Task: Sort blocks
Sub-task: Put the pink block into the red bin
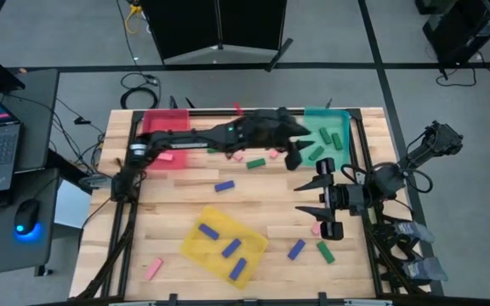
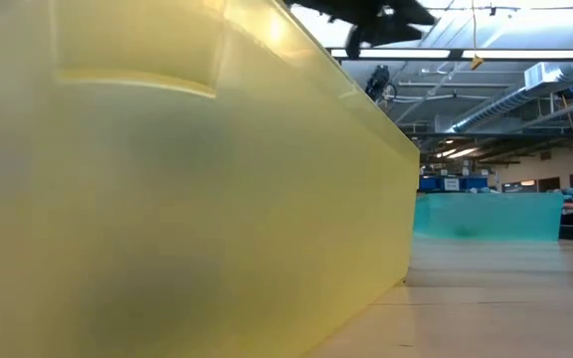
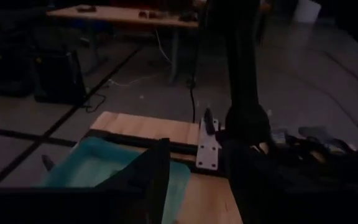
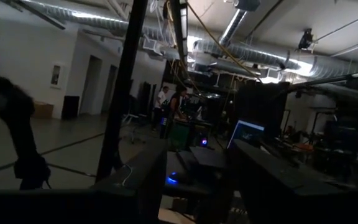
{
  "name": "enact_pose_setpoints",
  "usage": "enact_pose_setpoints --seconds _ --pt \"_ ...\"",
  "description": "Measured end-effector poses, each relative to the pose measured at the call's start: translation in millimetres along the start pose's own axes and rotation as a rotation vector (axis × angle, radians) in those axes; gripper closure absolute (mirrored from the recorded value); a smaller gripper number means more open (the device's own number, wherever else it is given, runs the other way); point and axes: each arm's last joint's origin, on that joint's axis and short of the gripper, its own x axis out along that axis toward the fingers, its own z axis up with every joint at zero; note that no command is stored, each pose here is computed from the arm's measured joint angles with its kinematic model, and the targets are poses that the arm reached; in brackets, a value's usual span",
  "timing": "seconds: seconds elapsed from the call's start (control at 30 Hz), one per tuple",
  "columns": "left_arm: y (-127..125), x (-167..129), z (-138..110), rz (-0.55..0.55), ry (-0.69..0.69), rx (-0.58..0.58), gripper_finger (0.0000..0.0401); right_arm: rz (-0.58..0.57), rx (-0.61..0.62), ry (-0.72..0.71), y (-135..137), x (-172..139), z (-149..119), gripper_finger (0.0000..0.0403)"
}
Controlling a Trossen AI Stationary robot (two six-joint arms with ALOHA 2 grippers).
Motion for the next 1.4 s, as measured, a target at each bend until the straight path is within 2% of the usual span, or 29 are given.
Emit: enact_pose_setpoints --seconds 0.17,0.37,0.5,0.63,0.87,0.97,1.13,1.27,1.4 --pt "6.5 -58.3 -38.4 0.006 -0.055 -0.040 0.0241 0.002 -0.011 0.011 -0.1 0.2 -1.3 0.0210" --pt "5.0 -163.2 -58.9 -0.020 -0.220 -0.079 0.0241 -0.118 0.001 0.107 -12.0 5.0 -12.7 0.0213" --pt "-1.0 -219.4 -80.5 -0.002 -0.226 -0.102 0.0241 -0.200 0.067 0.213 -31.2 10.8 -30.1 0.0217" --pt "-6.9 -265.1 -98.0 0.076 -0.277 -0.128 0.0241 -0.282 0.107 0.347 -46.9 20.4 -58.2 0.0214" --pt "-12.8 -304.3 -133.7 0.165 -0.277 -0.194 0.0241 -0.391 0.118 0.620 -74.3 37.6 -126.1 0.0200" --pt "-14.1 -309.6 -145.9 0.197 -0.245 -0.207 0.0241 -0.357 0.162 0.733 -92.9 38.7 -152.5 0.0194" --pt "-17.3 -316.6 -146.9 0.188 -0.243 -0.213 0.0241 -0.246 0.265 0.870 -126.1 36.2 -192.6 0.0185" --pt "-18.1 -326.4 -141.6 0.175 -0.289 -0.223 0.0241 -0.255 0.263 1.005 -151.3 25.0 -220.4 0.0180" --pt "-17.4 -335.8 -139.2 0.195 -0.312 -0.230 0.0241 -0.270 0.254 1.200 -170.1 12.5 -239.4 0.0170"
